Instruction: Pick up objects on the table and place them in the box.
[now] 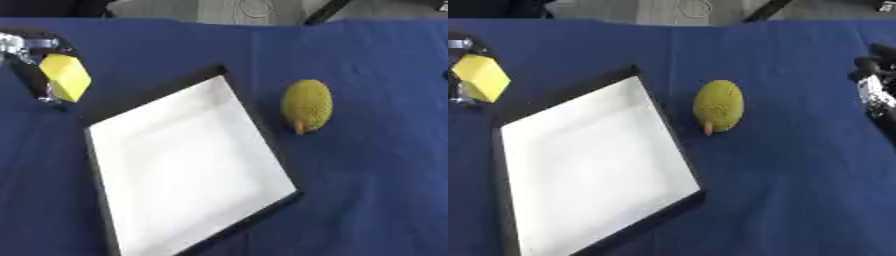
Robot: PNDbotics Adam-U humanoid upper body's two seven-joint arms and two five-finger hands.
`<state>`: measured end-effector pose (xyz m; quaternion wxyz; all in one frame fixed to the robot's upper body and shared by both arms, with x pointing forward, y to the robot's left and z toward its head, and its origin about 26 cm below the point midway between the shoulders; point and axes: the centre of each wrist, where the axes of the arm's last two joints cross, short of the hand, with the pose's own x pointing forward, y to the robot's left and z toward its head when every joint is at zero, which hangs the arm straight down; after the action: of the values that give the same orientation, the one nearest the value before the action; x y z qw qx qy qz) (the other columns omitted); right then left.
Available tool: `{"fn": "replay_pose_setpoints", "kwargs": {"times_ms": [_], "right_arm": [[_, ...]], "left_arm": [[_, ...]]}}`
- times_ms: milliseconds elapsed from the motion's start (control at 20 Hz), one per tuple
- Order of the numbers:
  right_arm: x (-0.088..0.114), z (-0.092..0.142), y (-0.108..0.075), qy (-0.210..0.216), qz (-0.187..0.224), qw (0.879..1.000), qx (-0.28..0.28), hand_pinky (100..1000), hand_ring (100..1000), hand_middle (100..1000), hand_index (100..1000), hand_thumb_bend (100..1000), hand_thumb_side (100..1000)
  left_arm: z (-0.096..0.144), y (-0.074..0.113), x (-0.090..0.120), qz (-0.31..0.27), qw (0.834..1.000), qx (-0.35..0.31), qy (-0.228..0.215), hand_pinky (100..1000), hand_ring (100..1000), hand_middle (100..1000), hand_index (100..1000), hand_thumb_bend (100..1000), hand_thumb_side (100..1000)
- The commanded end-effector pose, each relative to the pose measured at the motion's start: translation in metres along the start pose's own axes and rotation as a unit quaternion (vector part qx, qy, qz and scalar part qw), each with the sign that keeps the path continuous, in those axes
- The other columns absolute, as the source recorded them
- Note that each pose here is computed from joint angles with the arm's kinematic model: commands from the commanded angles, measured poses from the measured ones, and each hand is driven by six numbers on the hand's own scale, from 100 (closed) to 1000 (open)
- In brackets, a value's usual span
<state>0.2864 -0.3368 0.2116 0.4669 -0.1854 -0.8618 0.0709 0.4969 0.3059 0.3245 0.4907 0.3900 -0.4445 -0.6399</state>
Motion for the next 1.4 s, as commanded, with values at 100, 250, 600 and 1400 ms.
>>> {"fn": "replay_pose_setpoints", "kwargs": {"times_ms": [100,250,600,1400], "right_arm": [[0.0075,-0.0010,-0.0016,-0.014,0.007,1.000,0.002,1000,777,761,895,100,546],[0.0072,-0.0008,-0.0017,-0.013,0.007,1.000,0.002,1000,777,761,895,100,547],[0.0066,-0.0003,0.0001,-0.010,0.006,1.000,0.005,1000,778,761,895,100,554],[0.0043,0.0015,0.0020,-0.004,0.009,1.000,0.009,1000,778,761,897,100,556]], "left_arm": [[0.0109,0.0162,-0.0066,-0.004,1.000,0.023,0.005,844,807,799,808,700,100],[0.0106,0.0167,-0.0055,-0.009,1.000,0.020,0.006,845,805,797,804,691,100],[0.0106,0.0194,-0.0013,-0.036,0.998,0.048,0.025,843,799,804,798,680,100],[0.0044,0.0130,-0.0012,-0.067,0.989,0.117,0.058,720,594,520,520,681,100]]}}
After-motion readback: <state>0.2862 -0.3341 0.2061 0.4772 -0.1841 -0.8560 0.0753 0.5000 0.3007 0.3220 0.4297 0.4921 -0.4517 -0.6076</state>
